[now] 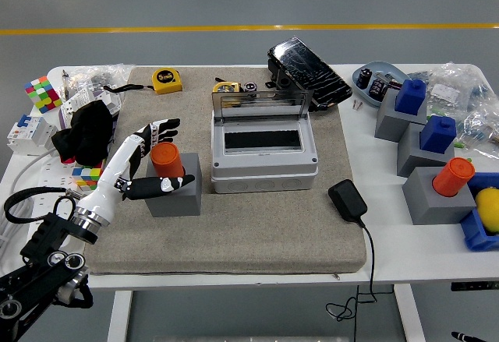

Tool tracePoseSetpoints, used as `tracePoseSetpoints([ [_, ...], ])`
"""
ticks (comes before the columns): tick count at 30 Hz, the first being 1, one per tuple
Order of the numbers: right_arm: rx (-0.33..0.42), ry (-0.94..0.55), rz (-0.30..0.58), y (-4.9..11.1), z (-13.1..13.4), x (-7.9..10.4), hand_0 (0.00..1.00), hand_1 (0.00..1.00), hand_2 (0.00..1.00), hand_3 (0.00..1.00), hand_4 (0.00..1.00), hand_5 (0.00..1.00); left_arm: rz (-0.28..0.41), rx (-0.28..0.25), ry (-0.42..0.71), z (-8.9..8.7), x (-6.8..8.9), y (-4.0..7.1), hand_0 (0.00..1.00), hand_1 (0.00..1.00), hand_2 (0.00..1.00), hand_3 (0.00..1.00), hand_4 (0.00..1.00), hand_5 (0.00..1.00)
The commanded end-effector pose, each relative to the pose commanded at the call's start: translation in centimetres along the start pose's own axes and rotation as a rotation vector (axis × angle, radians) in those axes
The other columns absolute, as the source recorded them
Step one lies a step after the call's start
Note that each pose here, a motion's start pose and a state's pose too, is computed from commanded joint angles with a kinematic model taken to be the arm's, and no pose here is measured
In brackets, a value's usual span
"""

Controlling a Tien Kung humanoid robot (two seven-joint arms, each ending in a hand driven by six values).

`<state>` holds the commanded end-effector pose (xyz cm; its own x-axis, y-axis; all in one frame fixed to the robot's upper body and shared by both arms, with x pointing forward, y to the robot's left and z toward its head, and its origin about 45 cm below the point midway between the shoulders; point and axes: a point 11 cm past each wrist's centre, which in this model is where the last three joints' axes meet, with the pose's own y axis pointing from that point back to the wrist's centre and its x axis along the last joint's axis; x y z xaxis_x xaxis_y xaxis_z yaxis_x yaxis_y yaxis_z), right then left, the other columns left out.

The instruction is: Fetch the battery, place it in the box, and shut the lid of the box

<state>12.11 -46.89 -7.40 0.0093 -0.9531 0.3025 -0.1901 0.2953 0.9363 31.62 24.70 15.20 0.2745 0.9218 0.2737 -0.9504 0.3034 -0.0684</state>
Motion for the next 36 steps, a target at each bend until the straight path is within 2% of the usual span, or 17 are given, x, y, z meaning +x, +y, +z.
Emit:
tracePoseSetpoints([
  [4,0.001,0.001,-0.002,0.0,0.0,-0.1,0.666,0.659,0.623,0.532,0.903,0.488,0.013,0.006,0.068,-0.3,-0.4,-0.3,0.642,0.661,0.691,0.724,0.998,0.002],
  [5,0.002,0.001,-0.002,0.0,0.0,-0.1,0.666,0.659,0.624,0.532,0.904,0.488,0.015,0.009,0.08,-0.4,-0.5,-0.3,0.603,0.544,0.601,0.673,0.998,0.002],
  [10,0.004,0.002,-0.005,0.0,-0.1,-0.3,0.666,0.659,0.624,0.532,0.904,0.488,0.016,0.034,0.133,-1.0,-0.8,-0.5,0.603,0.544,0.601,0.673,0.998,0.002],
  [11,0.003,0.001,-0.005,0.0,-0.1,-0.3,0.665,0.659,0.624,0.532,0.904,0.487,0.016,0.034,0.14,-1.1,-0.8,-0.6,0.581,0.388,0.455,0.555,0.998,0.002],
  [16,-0.001,0.002,-0.004,0.0,0.1,-0.2,0.665,0.659,0.624,0.532,0.904,0.487,0.022,0.043,0.177,-1.3,-1.0,-0.6,0.581,0.388,0.455,0.555,0.998,0.002],
  [17,-0.001,0.002,-0.004,0.0,0.1,-0.2,0.666,0.659,0.624,0.532,0.903,0.486,0.025,0.045,0.184,-1.4,-1.0,-0.7,0.141,0.223,0.337,0.332,0.869,0.002],
  [22,-0.005,0.002,-0.007,0.0,0.4,-0.3,0.666,0.659,0.624,0.532,0.903,0.486,0.039,0.037,0.209,-1.4,-1.2,-1.0,0.141,0.223,0.337,0.332,0.869,0.002],
  [23,-0.005,0.002,-0.007,0.0,0.4,-0.4,0.666,0.659,0.623,0.531,0.903,0.485,0.039,0.037,0.21,-1.4,-1.3,-1.0,0.032,0.063,0.212,0.2,0.825,0.002],
  [28,-0.004,0.002,-0.009,0.0,0.5,-0.4,0.666,0.659,0.623,0.531,0.903,0.485,0.06,0.008,0.223,-1.1,-1.5,-1.6,0.032,0.063,0.212,0.2,0.825,0.002],
  [29,-0.003,0.001,-0.008,0.0,0.4,-0.4,0.667,0.659,0.623,0.531,0.903,0.484,0.061,0.002,0.224,-1.0,-1.6,-1.7,0.017,0.002,0.145,0.148,0.847,0.002],
  [34,0.001,-0.004,-0.008,0.0,0.3,-0.4,0.667,0.659,0.623,0.531,0.903,0.484,0.05,-0.009,0.228,-0.4,-2.0,-2.2,0.017,0.002,0.145,0.148,0.847,0.002],
  [36,0.0,-0.008,-0.008,0.0,0.4,-0.4,0.665,0.659,0.623,0.531,0.902,0.484,0.044,-0.034,0.237,0.4,-2.2,-2.5,0.018,0.002,0.132,0.135,0.875,0.002],
])
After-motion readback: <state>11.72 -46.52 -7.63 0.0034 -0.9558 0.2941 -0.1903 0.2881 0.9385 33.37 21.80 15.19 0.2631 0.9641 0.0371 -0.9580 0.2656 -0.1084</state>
